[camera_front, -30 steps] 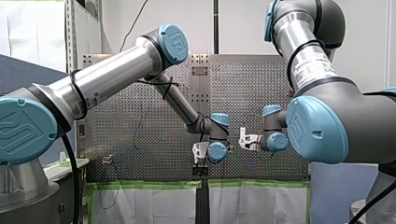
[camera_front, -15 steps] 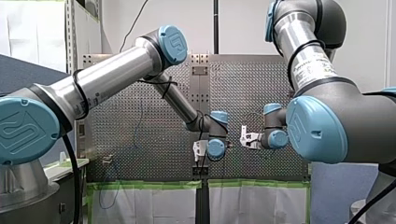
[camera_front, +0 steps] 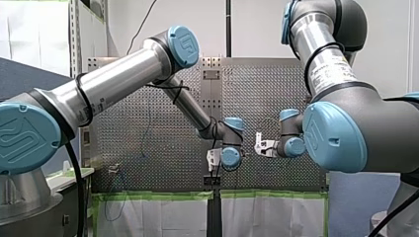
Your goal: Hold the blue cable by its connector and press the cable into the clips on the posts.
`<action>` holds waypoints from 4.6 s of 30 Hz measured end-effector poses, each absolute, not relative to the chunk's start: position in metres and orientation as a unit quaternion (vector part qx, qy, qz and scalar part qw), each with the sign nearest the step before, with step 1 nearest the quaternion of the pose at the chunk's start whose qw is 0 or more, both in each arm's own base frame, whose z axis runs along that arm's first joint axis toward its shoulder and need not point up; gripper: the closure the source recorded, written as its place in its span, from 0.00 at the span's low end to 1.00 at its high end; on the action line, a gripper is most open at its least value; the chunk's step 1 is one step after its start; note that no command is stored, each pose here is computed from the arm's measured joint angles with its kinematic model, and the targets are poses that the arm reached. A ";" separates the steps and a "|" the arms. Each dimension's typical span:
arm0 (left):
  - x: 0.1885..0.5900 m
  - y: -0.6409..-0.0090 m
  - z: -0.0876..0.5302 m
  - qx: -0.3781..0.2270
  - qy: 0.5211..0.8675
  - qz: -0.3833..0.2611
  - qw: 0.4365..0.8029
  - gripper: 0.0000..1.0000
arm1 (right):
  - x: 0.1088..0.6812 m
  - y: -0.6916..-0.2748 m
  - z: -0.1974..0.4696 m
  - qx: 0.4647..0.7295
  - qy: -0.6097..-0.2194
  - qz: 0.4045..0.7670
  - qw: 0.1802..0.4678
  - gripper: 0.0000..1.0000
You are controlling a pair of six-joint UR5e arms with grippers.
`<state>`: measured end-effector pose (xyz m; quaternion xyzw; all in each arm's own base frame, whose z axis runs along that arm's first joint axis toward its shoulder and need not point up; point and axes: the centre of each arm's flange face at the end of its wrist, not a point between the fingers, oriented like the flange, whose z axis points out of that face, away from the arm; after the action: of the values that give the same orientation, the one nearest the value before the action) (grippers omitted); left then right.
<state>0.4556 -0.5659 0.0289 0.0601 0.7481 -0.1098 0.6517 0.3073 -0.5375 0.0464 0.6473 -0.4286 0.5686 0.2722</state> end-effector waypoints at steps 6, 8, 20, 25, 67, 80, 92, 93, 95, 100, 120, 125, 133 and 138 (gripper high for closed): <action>0.463 -0.560 0.029 0.056 0.749 -0.107 0.652 0.99 | 0.307 -0.540 0.048 0.645 -0.428 0.570 0.273 1.00; 0.465 -0.559 0.029 0.058 0.749 -0.108 0.651 0.99 | 0.307 -0.541 0.048 0.645 -0.428 0.571 0.273 1.00; 0.472 -0.559 0.030 0.063 0.750 -0.127 0.646 0.99 | 0.309 -0.543 0.051 0.644 -0.426 0.574 0.274 1.00; 0.481 -0.560 0.038 0.058 0.749 -0.128 0.648 0.99 | 0.309 -0.545 0.052 0.643 -0.425 0.575 0.275 1.00; 0.549 -0.546 0.047 0.063 0.765 -0.161 0.620 0.99 | 0.308 -0.583 0.052 0.618 -0.439 0.594 0.269 1.00; 0.581 -0.539 0.068 0.047 0.758 -0.155 0.632 0.99 | 0.304 -0.605 0.067 0.603 -0.439 0.607 0.274 1.00; 0.576 -0.534 0.068 0.066 0.766 -0.099 0.631 0.53 | 0.304 -0.607 0.067 0.603 -0.440 0.607 0.274 1.00; 0.575 -0.534 0.068 0.067 0.766 -0.093 0.632 0.53 | 0.304 -0.607 0.067 0.603 -0.440 0.607 0.273 1.00; 0.574 -0.532 0.068 0.070 0.767 -0.076 0.633 0.38 | 0.304 -0.606 0.067 0.603 -0.441 0.606 0.273 1.00; 0.571 -0.529 0.068 0.079 0.769 -0.037 0.633 0.00 | 0.304 -0.606 0.067 0.605 -0.442 0.604 0.271 1.00; 0.513 -0.557 0.066 0.151 0.808 -0.033 0.569 0.00 | 0.304 -0.603 0.065 0.610 -0.446 0.602 0.257 1.00; 0.493 -0.558 0.081 0.152 0.811 -0.037 0.563 0.00 | 0.302 -0.604 0.065 0.608 -0.449 0.603 0.256 1.00; 0.466 -0.561 0.111 0.145 0.799 -0.051 0.582 0.00 | 0.301 -0.604 0.065 0.607 -0.449 0.605 0.251 1.00; 0.446 -0.561 0.105 0.145 0.802 -0.056 0.577 0.00 | 0.301 -0.604 0.065 0.607 -0.451 0.606 0.247 1.00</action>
<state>0.4460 -0.5613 0.1045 0.1447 0.8019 -0.0558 0.5771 0.3013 -0.6040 0.0650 0.6065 -0.4507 0.6064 0.2475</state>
